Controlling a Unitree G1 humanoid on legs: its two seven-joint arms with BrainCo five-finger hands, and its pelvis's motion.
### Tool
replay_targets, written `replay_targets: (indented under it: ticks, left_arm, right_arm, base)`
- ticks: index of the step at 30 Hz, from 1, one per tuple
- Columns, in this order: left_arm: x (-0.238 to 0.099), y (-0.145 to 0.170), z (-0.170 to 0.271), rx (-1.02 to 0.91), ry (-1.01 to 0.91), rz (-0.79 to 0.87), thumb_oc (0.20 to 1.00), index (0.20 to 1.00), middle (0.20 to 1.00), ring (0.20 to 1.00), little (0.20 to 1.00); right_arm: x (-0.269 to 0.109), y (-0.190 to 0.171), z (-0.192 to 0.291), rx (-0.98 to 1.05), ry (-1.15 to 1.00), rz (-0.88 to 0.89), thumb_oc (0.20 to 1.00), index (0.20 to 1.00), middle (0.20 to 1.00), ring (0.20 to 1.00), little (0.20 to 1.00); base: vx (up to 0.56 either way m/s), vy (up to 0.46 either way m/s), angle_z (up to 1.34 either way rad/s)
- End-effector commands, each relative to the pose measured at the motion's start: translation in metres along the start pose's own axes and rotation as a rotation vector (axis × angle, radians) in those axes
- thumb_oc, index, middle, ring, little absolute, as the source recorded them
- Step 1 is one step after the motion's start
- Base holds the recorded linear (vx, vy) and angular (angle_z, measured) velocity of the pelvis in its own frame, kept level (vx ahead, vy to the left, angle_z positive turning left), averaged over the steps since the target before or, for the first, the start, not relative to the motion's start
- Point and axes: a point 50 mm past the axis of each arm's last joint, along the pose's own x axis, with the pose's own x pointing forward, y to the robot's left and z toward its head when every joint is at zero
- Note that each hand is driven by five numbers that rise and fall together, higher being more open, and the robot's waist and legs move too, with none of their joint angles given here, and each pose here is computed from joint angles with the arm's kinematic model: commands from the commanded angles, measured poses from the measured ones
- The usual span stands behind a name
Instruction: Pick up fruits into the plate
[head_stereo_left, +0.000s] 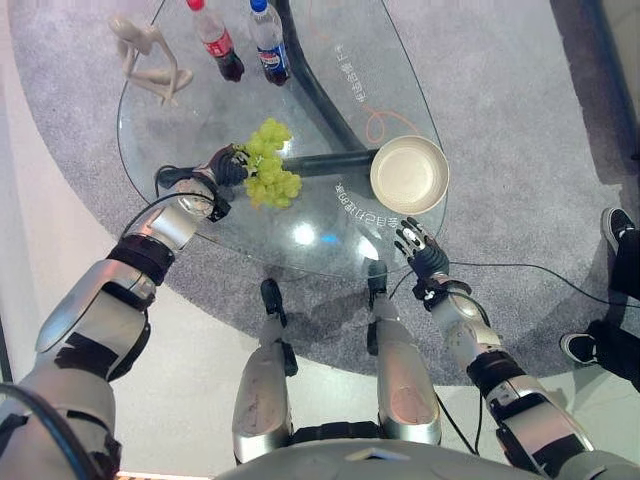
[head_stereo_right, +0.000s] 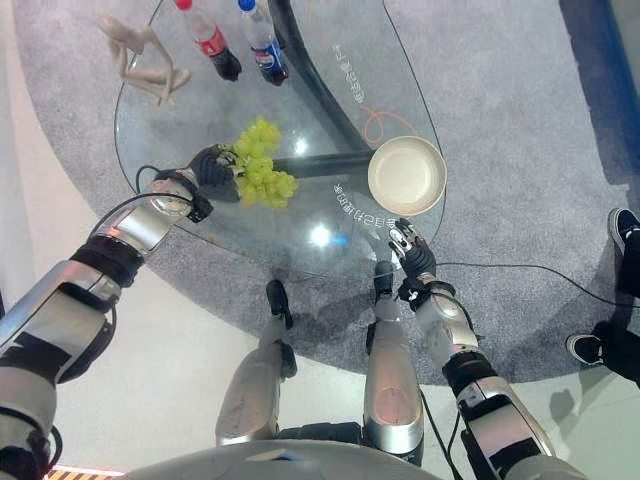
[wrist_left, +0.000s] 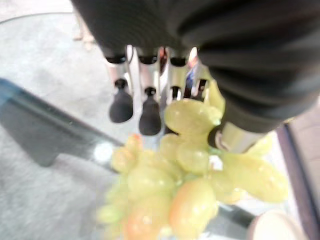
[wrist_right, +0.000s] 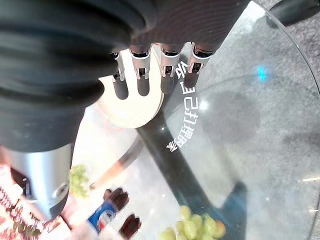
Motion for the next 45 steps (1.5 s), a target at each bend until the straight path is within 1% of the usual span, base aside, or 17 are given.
replay_targets:
  ticks: [1,9,11,16,17,18,19,20,23,33,40,45]
  left_arm:
    - [-0.006,0.036,0.018,-0.09,-0.129,0.084,0.2,0.2,0.2,0.2,0.2]
    - [-0.02,0.039,0.038,-0.066,-0.255,0.001,0.2,0.2,0.2,0.2,0.2]
    - [-0.023,0.04,0.04,-0.06,-0.274,-0.006,0.2,0.2,0.2,0.2,0.2]
    - [-0.033,0.041,0.048,-0.049,-0.344,-0.059,0.2,0.2,0.2,0.2,0.2]
    - [-0.035,0.041,0.05,-0.044,-0.367,-0.076,0.2,0.2,0.2,0.2,0.2]
    - [-0.036,0.041,0.05,-0.045,-0.369,-0.079,0.2,0.2,0.2,0.2,0.2]
    - [-0.038,0.039,0.052,-0.046,-0.392,-0.107,0.2,0.2,0.2,0.2,0.2]
    - [-0.039,0.039,0.052,-0.047,-0.391,-0.107,0.2,0.2,0.2,0.2,0.2]
    - [-0.043,0.033,0.054,-0.04,-0.42,-0.164,0.2,0.2,0.2,0.2,0.2]
    - [-0.051,0.017,0.063,-0.032,-0.482,-0.271,0.2,0.2,0.2,0.2,0.2]
    - [-0.054,0.004,0.072,-0.068,-0.527,-0.347,0.2,0.2,0.2,0.2,0.2]
    - [-0.056,-0.006,0.077,-0.095,-0.557,-0.379,0.2,0.2,0.2,0.2,0.2]
  right_arm:
    - [-0.004,0.011,0.035,-0.182,-0.163,0.124,1.0,1.0,1.0,1.0,1.0]
    - [-0.009,0.026,0.095,-0.282,-0.34,0.299,1.0,1.0,1.0,1.0,1.0]
    - [-0.009,0.028,0.104,-0.293,-0.356,0.333,1.0,1.0,1.0,1.0,1.0]
    - [-0.014,0.04,0.131,-0.313,-0.377,0.507,1.0,1.0,1.0,1.0,1.0]
    - [-0.015,0.044,0.136,-0.331,-0.372,0.565,1.0,1.0,1.0,1.0,1.0]
    - [-0.015,0.044,0.137,-0.329,-0.371,0.568,1.0,1.0,1.0,1.0,1.0]
    - [-0.015,0.052,0.143,-0.337,-0.354,0.623,1.0,1.0,1.0,1.0,1.0]
    - [-0.015,0.052,0.143,-0.337,-0.352,0.623,1.0,1.0,1.0,1.0,1.0]
    - [-0.015,0.065,0.142,-0.318,-0.294,0.723,1.0,1.0,1.0,1.0,1.0]
    - [-0.019,0.098,0.131,-0.289,-0.188,0.907,1.0,1.0,1.0,1.0,1.0]
    - [-0.023,0.119,0.12,-0.278,-0.129,0.987,1.0,1.0,1.0,1.0,1.0]
    - [-0.021,0.128,0.109,-0.248,-0.098,1.003,1.0,1.0,1.0,1.0,1.0]
  base:
    - [0.0,0.0,0.0]
    - [0.02,-0.024,-0.01]
    - [0.01,-0.01,0.02]
    - [0.05,-0.032,0.01]
    - [0.03,-0.026,0.04]
    - [0.06,-0.03,-0.01]
    - [0.04,-0.017,-0.02]
    - [0.07,-0.026,0.0]
    - [0.09,-0.03,0.08]
    - [0.06,-0.01,0.05]
    - [0.03,0.001,0.03]
    - [0.02,0.006,-0.01]
